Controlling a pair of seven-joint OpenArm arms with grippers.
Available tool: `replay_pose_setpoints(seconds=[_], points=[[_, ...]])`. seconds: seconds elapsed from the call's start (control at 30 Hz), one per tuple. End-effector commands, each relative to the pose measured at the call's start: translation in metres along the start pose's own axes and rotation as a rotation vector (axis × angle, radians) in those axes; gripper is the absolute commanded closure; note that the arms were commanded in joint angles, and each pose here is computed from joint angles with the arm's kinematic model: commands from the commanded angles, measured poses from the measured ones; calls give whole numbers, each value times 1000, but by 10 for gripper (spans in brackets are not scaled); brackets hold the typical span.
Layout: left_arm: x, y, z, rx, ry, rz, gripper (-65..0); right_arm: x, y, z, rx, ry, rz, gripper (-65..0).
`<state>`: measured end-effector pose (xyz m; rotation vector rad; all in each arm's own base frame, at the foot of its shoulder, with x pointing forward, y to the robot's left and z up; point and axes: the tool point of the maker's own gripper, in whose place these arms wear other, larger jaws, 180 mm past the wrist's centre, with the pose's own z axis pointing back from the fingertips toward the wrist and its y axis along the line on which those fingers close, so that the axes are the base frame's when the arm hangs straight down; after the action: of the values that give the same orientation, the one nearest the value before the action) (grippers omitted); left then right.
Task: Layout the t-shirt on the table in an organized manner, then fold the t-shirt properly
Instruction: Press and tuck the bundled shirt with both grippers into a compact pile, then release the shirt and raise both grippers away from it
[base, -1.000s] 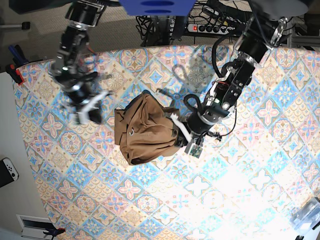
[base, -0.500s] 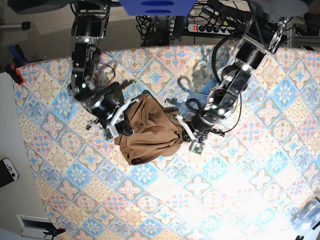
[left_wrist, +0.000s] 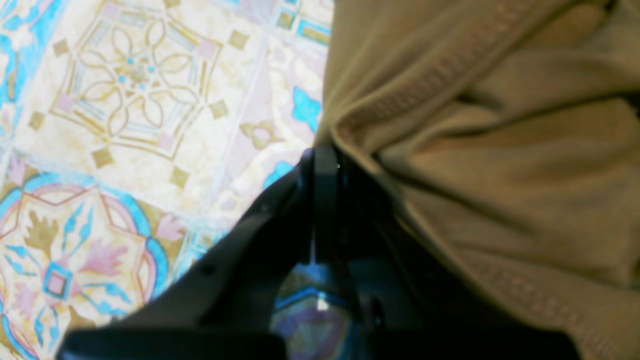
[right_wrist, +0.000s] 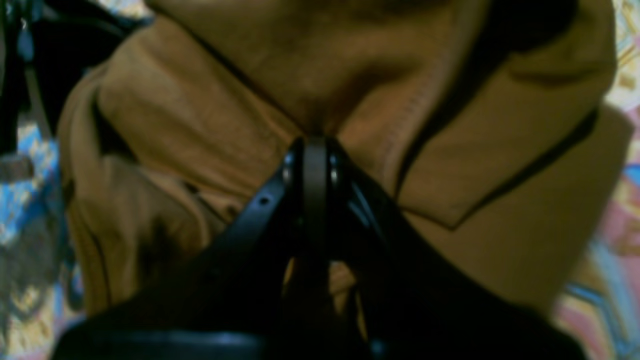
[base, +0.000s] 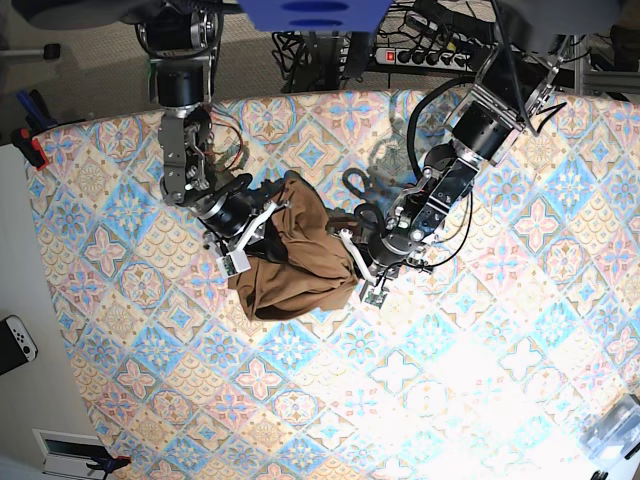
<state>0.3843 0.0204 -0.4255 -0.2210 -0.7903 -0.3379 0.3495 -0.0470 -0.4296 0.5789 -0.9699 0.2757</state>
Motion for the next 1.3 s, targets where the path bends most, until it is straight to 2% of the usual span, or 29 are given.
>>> replay_pose_setpoints(seconds=[0.0,0.13,0.23,0.37,0.57,0.63,0.8,0.97,1.07,1.17,1.27], points=[[16,1,0,-1,-33,-5,0,-1,-3,-4,-6,27,11,0],[27,-6,4,-19,-65,-7,0,13,-6,-6,-9,3,26,0],[44,-14,13,-44,-117,-17,0,54,2,2,-9,-65,116,0],[65,-25,24,-72,-177,-26,0,97,16,19,-25,-106,237,0],[77,-45,52,-133,-250,-45,0,132,-2,64,-152,-162,295,0],[67,-43,62,-138,-249,-58,0,127,-15,79,-208,-152,275,0],[38,-42,98,-159,-243,-83,0,111,-55,131,-431,-160,174,0],[10,-2,131,-68,-234,-12,0,77,-66,170,-531,-109,135,0],[-2,25,150,4,-234,40,0,52,-74,190,-598,-89,54,0],[-21,40,167,48,-207,55,0,29,-79,215,-668,-66,-2,0],[-37,35,179,41,-175,55,0,-1,-75,233,-713,-21,-67,0]])
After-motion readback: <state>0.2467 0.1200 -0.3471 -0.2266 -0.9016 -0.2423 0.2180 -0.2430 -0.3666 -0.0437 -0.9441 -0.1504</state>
